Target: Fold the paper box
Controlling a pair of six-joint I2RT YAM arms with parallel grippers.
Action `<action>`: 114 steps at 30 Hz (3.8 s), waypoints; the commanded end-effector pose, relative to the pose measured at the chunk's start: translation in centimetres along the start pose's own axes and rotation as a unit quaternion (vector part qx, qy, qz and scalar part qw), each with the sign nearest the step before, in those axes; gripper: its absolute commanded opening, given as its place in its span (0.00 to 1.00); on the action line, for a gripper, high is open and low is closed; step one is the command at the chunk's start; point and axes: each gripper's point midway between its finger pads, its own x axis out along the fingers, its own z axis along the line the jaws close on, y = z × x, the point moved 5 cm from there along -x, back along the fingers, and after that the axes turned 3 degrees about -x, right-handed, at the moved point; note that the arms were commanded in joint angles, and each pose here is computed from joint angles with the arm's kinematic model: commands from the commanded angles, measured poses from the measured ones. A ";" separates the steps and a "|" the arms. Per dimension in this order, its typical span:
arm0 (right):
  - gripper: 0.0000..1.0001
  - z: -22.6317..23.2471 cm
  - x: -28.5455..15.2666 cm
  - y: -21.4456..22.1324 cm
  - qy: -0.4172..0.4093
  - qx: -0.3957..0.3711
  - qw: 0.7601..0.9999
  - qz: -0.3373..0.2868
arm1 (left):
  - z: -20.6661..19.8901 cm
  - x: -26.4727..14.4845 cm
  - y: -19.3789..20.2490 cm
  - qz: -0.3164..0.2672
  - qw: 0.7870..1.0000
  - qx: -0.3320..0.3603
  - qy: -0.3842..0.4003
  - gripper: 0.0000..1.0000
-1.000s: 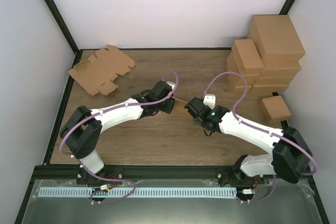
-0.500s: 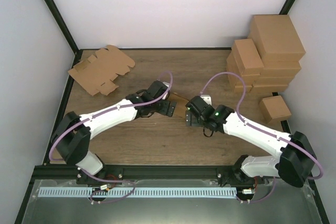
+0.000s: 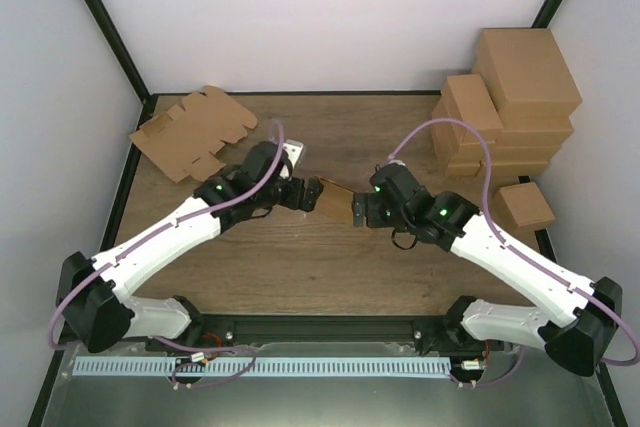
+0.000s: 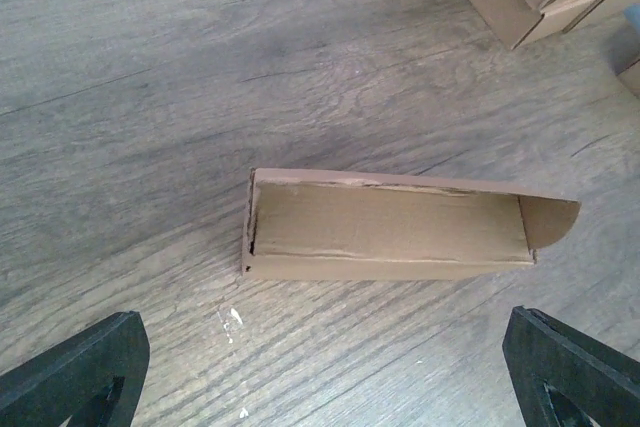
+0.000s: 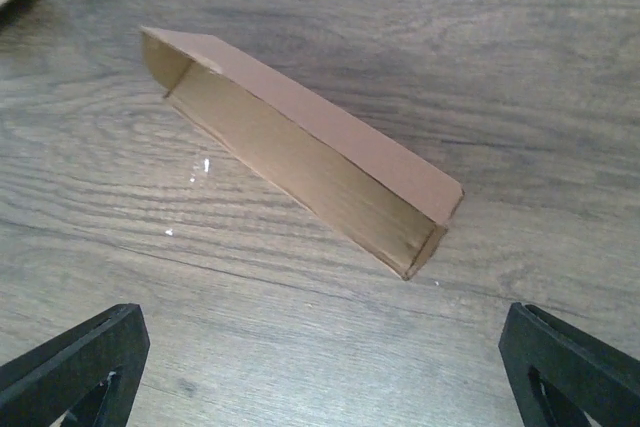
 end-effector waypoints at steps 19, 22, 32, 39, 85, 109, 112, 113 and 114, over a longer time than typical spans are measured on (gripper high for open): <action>0.06 -1.5 0.7 -6.2 -0.399 0.131 0.907 -0.017 | 2.5 4.0 -5.9 0.041 0.947 -0.104 0.301 0.04; 0.03 -1.9 2.3 -5.9 -0.399 0.141 0.906 -0.007 | 2.9 5.4 -5.9 0.051 0.943 -0.108 0.309 0.04; 0.01 -3.0 5.8 -3.8 -0.398 0.158 0.903 0.022 | 3.8 8.9 -3.4 0.086 0.937 -0.126 0.315 0.04; 0.01 -3.4 7.2 -2.5 -0.396 0.157 0.904 0.035 | 4.2 9.9 -2.4 0.094 0.936 -0.130 0.315 0.11; 0.01 -5.4 10.8 2.6 -0.400 0.166 0.898 0.073 | 5.3 11.5 2.4 0.134 0.925 -0.166 0.314 0.05; 0.01 -6.9 14.0 3.3 -0.417 0.183 0.886 0.084 | 6.6 14.4 3.9 0.156 0.908 -0.193 0.337 0.05; 0.01 -7.1 14.2 3.6 -0.429 0.184 0.880 0.087 | 6.6 14.5 4.0 0.159 0.909 -0.191 0.335 0.04; 0.01 -7.1 14.0 3.5 -0.432 0.181 0.879 0.086 | 6.6 14.4 3.8 0.159 0.910 -0.188 0.334 0.04; 0.01 -7.0 13.8 3.1 -0.431 0.178 0.881 0.084 | 6.5 14.2 3.3 0.156 0.912 -0.184 0.332 0.04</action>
